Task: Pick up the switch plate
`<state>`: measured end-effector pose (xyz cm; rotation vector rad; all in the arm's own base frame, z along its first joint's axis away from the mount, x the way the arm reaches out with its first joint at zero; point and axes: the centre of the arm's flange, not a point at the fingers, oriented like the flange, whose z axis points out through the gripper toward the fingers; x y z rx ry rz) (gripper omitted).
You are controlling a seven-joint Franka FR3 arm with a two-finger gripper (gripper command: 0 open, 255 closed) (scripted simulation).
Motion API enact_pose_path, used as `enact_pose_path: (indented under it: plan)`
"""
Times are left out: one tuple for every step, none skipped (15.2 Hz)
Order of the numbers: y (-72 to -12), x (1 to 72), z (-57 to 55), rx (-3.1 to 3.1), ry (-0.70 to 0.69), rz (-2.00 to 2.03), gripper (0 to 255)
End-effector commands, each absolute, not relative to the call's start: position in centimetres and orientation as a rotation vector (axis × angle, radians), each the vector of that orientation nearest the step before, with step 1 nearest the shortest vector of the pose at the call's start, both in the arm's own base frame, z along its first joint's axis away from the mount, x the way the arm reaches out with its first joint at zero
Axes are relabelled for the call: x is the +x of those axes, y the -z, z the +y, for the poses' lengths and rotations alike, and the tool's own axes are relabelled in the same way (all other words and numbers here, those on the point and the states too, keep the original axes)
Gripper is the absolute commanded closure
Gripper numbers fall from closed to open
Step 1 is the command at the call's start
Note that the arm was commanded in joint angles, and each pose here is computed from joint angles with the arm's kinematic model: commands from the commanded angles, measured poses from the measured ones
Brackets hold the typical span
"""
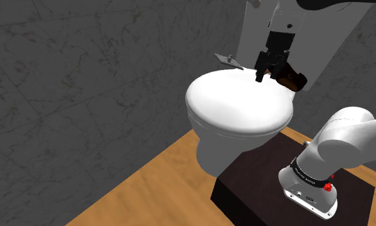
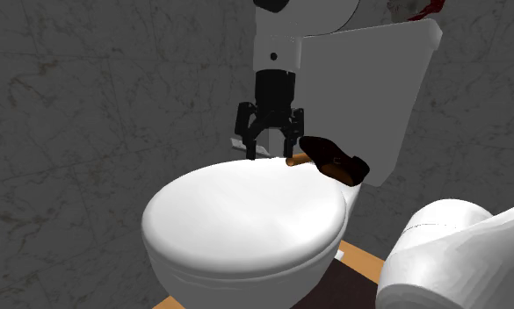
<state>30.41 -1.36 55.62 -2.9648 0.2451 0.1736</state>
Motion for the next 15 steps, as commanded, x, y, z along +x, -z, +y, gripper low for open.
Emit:
enact_pose_path:
  plan:
    - [-55.6,30.4,-1.4,-2.965,-0.174,0.245,0]
    - [-55.5,31.6,-1.8,-2.966,-0.17,0.267,0]
    - [-55.4,32.7,-2.3,-2.967,-0.167,0.289,0]
    - [-55.3,33.9,-2.8,-2.968,-0.163,0.312,0]
    - [-55.1,35.0,-3.3,-2.968,-0.16,0.334,0]
    - [-55.0,36.2,-3.8,-2.969,-0.157,0.356,0]
    - [-54.9,37.3,-4.3,-2.969,-0.153,0.378,0]
    - [-54.8,38.4,-4.9,-2.969,-0.15,0.401,0]
    - [-54.7,39.6,-5.5,-2.969,-0.146,0.423,0]
    - [-54.6,40.7,-6.0,-2.969,-0.143,0.445,0]
    - [-54.5,41.8,-6.7,-2.969,-0.139,0.468,0]
    - [-54.4,42.9,-7.3,-2.969,-0.136,0.49,0]
    - [-54.3,43.9,-7.9,-2.968,-0.132,0.512,0]
    - [-54.2,45.0,-8.6,-2.967,-0.129,0.535,0]
    - [-54.1,46.1,-9.2,-2.966,-0.125,0.557,0]
